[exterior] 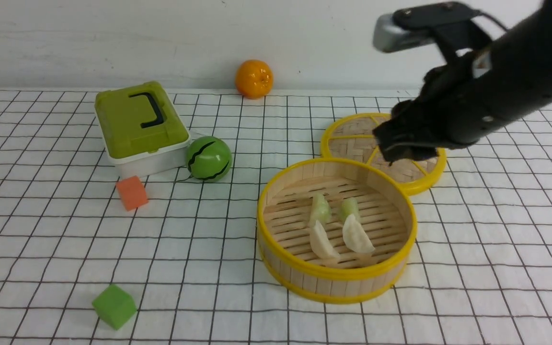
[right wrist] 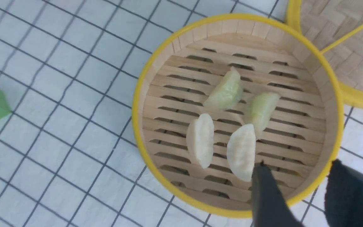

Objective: Put the dumplings into the steamer on the table with the white tablecloth.

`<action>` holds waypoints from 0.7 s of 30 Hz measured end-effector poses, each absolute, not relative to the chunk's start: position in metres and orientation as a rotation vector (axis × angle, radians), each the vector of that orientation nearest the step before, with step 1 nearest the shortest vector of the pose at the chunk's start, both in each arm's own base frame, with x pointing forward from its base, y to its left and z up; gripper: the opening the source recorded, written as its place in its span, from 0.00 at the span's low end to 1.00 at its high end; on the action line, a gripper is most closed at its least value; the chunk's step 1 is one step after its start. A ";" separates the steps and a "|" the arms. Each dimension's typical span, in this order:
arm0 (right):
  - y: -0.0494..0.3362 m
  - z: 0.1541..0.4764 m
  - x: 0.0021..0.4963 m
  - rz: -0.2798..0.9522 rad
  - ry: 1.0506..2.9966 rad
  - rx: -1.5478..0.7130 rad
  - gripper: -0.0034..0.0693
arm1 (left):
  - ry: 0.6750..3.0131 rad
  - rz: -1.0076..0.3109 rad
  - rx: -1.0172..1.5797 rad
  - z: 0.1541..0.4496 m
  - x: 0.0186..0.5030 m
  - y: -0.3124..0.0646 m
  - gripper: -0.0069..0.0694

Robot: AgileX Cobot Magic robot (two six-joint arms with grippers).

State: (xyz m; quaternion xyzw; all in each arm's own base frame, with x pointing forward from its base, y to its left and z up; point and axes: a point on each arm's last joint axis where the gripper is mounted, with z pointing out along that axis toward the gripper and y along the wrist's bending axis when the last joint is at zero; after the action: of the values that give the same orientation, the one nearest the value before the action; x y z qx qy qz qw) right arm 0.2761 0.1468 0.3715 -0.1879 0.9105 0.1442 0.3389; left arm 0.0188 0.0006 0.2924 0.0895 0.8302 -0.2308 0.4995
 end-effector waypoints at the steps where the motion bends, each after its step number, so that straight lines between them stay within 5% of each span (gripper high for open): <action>1: 0.142 0.376 0.266 0.384 2.342 -0.487 0.36 | 2.000 -0.547 0.216 0.293 0.019 0.002 0.18; 10: 0.088 0.384 0.162 0.465 1.911 -0.364 0.05 | 1.986 -0.519 0.216 0.293 0.019 0.004 0.19; 21: 0.061 0.371 0.115 0.488 1.689 -0.303 0.02 | 1.986 -0.519 0.216 0.293 0.019 0.004 0.20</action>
State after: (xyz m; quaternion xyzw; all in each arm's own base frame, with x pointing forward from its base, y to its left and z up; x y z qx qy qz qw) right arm 0.1150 0.0615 0.3708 -0.1321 0.7368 0.2130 0.6279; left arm 0.0190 0.0042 0.2930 0.0900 0.8258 -0.2158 0.5133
